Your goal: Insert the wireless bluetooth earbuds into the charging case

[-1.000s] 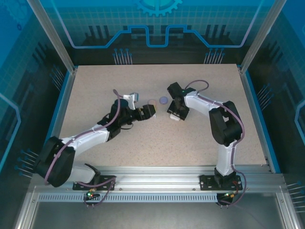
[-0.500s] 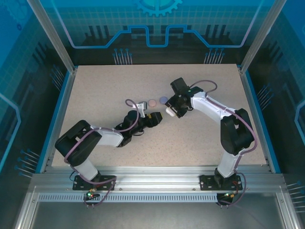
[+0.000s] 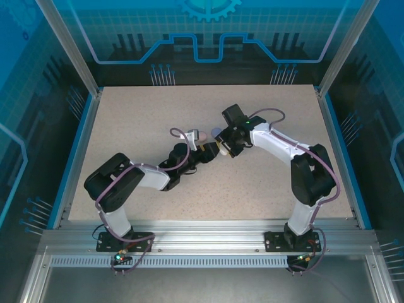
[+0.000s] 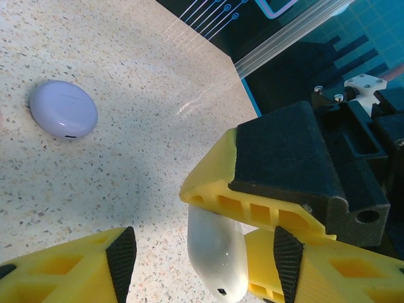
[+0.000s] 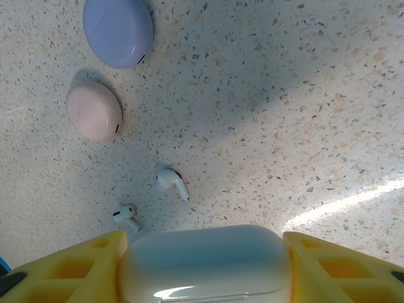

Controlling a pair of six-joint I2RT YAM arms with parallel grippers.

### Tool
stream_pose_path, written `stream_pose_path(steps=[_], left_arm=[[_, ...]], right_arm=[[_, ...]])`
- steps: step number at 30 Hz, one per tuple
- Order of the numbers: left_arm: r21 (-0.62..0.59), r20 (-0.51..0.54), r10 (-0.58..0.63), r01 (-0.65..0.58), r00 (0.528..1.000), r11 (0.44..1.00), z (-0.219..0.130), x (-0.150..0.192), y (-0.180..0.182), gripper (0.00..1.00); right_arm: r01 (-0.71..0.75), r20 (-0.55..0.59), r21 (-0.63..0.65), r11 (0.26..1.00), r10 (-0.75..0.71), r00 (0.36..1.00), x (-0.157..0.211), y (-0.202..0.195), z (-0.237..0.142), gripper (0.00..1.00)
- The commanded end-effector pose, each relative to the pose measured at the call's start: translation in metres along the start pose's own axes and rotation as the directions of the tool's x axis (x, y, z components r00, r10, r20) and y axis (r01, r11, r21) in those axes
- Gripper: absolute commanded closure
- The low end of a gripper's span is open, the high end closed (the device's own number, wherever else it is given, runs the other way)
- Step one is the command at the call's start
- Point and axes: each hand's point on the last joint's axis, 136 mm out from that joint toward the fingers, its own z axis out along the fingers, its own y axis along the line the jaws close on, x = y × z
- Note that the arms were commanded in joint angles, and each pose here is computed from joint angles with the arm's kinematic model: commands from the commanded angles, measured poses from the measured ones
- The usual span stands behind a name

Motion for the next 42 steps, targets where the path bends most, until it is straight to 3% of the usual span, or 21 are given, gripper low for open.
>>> stream_pose_path(steps=[1,16,37,42], left_arm=[[0.038,0.021,-0.01,0.01,1.0,0.999,0.005,0.0,-0.01,0.38],[0.003,0.079,-0.065,0.065,0.995,0.998,-0.025,-0.002,0.003,0.33],[0.058,0.015,-0.04,0.04,0.999,0.998,-0.002,0.01,-0.015,0.34],[0.051,0.014,-0.036,0.035,0.999,0.998,0.003,0.011,-0.012,0.39]], right_arm=[[0.01,-0.017,-0.066,0.998,-0.011,1.0,0.011,0.021,-0.012,0.61],[-0.029,-0.01,-0.042,0.999,0.029,1.0,0.004,0.015,0.002,0.63],[-0.012,-0.037,-0.066,0.998,0.009,0.999,0.013,0.026,0.005,0.63],[-0.01,-0.042,-0.071,0.997,0.007,0.999,0.015,0.026,0.004,0.63]])
